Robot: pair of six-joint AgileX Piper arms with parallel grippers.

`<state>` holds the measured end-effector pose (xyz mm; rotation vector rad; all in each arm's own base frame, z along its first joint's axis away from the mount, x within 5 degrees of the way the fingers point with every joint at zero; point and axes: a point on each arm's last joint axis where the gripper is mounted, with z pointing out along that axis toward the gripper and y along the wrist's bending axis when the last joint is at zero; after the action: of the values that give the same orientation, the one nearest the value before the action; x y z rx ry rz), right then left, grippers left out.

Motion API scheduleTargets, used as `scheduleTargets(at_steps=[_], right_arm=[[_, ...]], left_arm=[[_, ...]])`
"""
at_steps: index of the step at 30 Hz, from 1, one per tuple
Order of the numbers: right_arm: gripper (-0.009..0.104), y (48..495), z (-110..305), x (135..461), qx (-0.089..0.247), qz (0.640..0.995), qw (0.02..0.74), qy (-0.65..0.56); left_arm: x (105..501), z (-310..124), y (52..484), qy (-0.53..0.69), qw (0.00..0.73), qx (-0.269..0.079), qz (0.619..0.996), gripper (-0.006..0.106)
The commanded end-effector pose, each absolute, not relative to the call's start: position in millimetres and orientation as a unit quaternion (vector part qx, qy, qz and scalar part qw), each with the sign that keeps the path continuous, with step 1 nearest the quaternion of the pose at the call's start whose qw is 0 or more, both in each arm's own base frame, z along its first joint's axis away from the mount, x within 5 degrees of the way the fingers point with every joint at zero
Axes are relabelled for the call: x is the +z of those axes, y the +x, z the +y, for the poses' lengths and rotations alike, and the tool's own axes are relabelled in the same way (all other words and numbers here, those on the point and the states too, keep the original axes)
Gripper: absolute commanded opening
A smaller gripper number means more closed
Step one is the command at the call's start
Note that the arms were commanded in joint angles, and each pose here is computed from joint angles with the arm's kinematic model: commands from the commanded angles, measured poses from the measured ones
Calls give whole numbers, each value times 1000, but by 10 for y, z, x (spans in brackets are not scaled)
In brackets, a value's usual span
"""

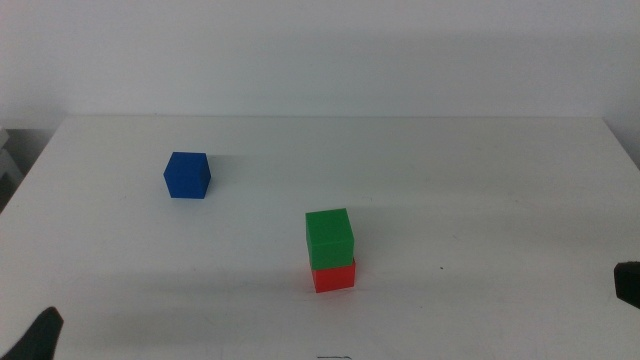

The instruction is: Stack red cubes first, then green, then blue cubes in a specific spot.

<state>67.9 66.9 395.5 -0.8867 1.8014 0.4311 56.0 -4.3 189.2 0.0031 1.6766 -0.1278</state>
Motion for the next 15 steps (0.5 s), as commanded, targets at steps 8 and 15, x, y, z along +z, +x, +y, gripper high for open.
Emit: scheduleTargets(at_steps=[8,15], right_arm=[[89,700,671,4077,185,729,554,-356],[89,699,671,4075,185,730,554,-356]], left_arm=[[3228,-99,1142,-6,559,-46,828,92],[3647,-165,1820,-20,396,-24,918,92]])
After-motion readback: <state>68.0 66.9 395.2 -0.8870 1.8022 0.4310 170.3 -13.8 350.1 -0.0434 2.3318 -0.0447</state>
